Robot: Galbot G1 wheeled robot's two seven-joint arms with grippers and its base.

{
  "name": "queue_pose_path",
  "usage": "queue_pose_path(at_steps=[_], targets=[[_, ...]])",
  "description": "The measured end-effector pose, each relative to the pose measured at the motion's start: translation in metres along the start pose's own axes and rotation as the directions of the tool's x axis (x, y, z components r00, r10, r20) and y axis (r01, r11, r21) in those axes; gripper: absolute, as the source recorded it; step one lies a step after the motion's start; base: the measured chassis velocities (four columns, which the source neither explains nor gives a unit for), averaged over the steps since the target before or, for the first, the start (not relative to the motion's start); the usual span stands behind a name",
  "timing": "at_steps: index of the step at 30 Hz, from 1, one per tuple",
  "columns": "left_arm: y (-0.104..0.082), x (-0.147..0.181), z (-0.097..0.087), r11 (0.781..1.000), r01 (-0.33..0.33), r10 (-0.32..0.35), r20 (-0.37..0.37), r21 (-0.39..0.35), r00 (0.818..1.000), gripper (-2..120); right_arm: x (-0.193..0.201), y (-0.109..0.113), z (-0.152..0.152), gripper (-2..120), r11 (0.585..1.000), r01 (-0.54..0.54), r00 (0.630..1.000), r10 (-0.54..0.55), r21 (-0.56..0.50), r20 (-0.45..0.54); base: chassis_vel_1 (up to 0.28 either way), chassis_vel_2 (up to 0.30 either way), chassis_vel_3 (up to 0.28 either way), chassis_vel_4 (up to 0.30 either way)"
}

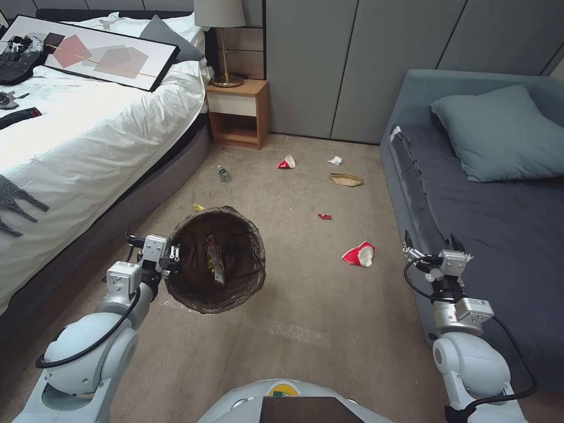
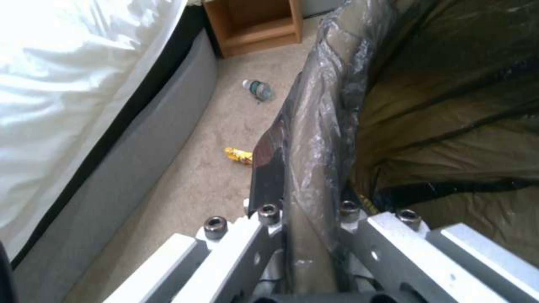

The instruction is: Pick up the trash bin, then pick up the garbage from the floor and place it into the trash bin.

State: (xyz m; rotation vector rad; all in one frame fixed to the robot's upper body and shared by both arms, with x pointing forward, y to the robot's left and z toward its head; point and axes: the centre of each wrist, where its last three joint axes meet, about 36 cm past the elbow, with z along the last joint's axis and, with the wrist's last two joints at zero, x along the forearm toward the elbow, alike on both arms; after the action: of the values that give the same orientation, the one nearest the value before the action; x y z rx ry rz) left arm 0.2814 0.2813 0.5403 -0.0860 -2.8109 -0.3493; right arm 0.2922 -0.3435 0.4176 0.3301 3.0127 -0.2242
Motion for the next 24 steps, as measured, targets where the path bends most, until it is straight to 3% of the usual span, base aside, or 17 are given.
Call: queue_pose_path(at_steps=[24], targets=[[0.0038,-0.0009,0.0004,1.000,0.014,-0.014,0.003,0.003,1.000,0,0.0010,-0.0013,0.0008,100,1.000,-0.005,1.000,0.005,-0.001,-0.009,-0.118,0.119,0.119,-0.120]])
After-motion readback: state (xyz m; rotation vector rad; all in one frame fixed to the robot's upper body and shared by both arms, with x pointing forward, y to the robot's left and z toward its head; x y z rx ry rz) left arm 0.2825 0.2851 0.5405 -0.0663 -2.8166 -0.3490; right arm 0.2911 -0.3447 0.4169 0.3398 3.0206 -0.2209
